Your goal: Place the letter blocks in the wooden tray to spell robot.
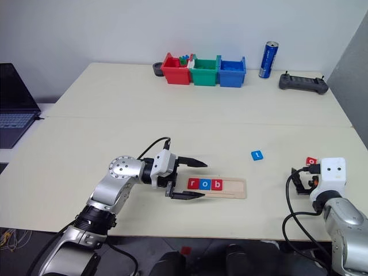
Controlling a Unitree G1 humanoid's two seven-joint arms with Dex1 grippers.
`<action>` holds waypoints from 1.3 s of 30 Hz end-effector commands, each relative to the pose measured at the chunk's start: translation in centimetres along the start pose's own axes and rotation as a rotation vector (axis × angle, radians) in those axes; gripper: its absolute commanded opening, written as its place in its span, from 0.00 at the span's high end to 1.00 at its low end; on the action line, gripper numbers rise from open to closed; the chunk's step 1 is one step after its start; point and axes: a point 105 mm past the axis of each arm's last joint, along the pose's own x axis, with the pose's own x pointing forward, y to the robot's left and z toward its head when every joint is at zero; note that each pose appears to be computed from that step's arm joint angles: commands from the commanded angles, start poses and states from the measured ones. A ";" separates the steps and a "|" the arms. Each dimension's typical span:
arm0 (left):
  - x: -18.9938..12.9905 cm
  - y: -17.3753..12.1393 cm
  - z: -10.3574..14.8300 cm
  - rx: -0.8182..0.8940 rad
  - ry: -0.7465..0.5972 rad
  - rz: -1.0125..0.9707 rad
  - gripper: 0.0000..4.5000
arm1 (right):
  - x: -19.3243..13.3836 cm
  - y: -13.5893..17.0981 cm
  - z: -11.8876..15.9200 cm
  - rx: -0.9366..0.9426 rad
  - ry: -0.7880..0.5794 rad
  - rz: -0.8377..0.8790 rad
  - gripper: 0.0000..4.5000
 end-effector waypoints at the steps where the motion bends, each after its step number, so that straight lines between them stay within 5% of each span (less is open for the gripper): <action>1: 0.6 0.7 1.5 0.058 -0.060 0.003 0.00 | 0.8 -1.7 1.1 0.015 -0.052 -0.123 0.01; 11: 1.7 1.8 4.5 0.014 -0.197 0.081 0.00 | 3.7 -2.3 0.4 0.065 -0.027 -0.162 0.01; 32: 1.4 1.1 3.8 0.004 -0.158 0.098 0.00 | 7.4 -2.3 -2.0 0.217 0.062 -0.214 0.01; 35: 1.3 1.2 3.9 0.004 -0.156 0.101 0.00 | 7.2 -1.8 -2.0 0.233 0.068 -0.218 0.15; 39: 1.2 1.3 3.7 0.002 -0.148 0.105 0.00 | 7.2 -1.3 -2.3 0.254 0.081 -0.218 0.46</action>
